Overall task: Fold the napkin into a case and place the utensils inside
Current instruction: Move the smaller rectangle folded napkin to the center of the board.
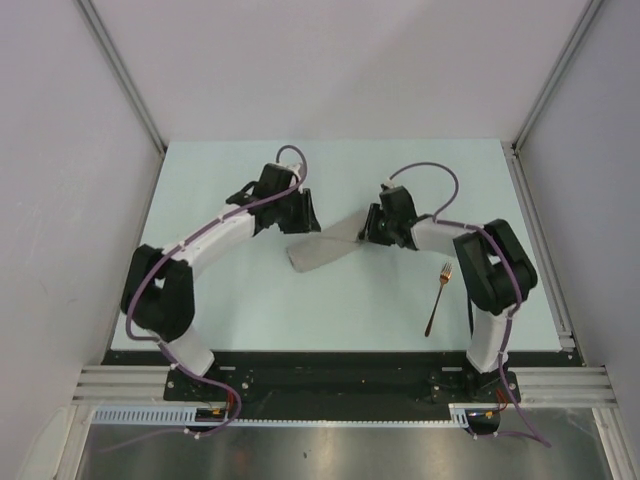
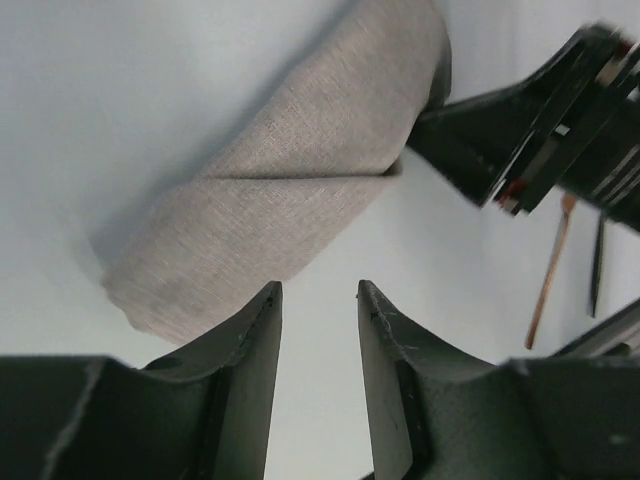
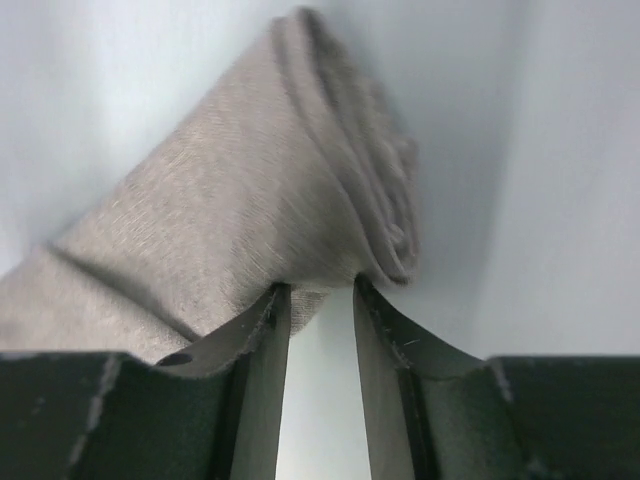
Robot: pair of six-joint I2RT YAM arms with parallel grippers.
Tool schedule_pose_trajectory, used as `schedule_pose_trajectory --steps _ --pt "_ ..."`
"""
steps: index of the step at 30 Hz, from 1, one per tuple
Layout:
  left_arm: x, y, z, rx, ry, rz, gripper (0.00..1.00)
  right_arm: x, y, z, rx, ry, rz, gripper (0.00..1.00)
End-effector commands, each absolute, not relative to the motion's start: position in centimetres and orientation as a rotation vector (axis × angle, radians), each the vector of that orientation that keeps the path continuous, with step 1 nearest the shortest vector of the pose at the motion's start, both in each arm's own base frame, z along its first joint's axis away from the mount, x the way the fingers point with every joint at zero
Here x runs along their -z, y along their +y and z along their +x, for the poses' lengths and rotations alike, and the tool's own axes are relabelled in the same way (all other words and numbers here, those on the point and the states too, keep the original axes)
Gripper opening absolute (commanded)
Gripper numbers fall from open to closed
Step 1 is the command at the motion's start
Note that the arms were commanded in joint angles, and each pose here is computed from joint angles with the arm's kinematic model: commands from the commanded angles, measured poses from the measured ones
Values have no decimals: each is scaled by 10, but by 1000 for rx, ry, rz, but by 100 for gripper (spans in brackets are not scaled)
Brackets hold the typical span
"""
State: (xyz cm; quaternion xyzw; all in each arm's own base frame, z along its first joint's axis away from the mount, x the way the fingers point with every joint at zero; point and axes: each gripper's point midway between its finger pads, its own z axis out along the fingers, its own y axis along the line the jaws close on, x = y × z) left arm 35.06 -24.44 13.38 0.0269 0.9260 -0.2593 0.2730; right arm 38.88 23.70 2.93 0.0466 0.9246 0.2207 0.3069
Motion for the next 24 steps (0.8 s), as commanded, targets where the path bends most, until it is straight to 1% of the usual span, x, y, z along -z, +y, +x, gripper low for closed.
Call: schedule_pose_trajectory --steps 1,3,5,6,7,8,9,11,12,14,15,16,17,18,20,23,24 --pt "-131 -245 381 552 2512 192 42 -41 231 436 -536 2441 -23 39" --pt "-111 -233 390 418 2560 232 42 -44 222 441 -549 2482 18 43" --pt "-113 -233 400 391 2529 277 42 -55 214 434 -607 2479 59 48" --pt "-113 -235 401 400 2511 341 42 -58 214 429 -648 2468 71 57" --pt "-108 -236 402 409 2519 373 43 -80 216 430 -717 2397 91 61" --pt "-106 -236 402 415 2524 421 43 -67 212 409 -789 2438 106 64" --pt "-106 -237 404 428 2530 443 43 -69 212 403 -841 2429 116 67" --pt "-91 -231 403 413 2574 494 43 -76 214 383 -974 2404 131 68" --pt "-87 -228 404 412 2583 495 43 -78 212 377 -990 2401 138 69" --pt "-78 -213 406 397 2624 456 43 -83 205 363 -970 2398 144 71" --pt "-78 -209 407 398 2627 453 43 -85 202 359 -966 2397 147 74" --pt "-76 -206 410 404 2623 450 43 -88 200 356 -959 2391 151 75" --pt "-75 -204 411 404 2615 471 44 -100 197 352 -953 2361 146 76" --pt "-73 -204 411 411 2616 487 44 -95 191 343 -933 2391 171 80" --pt "-62 -206 405 467 2654 532 43 -97 181 337 -872 2409 216 99" --pt "-50 -206 399 492 2701 544 43 -115 167 330 -834 2385 251 100" --pt "-43 -203 394 487 2724 537 43 -132 162 328 -820 2337 246 100"
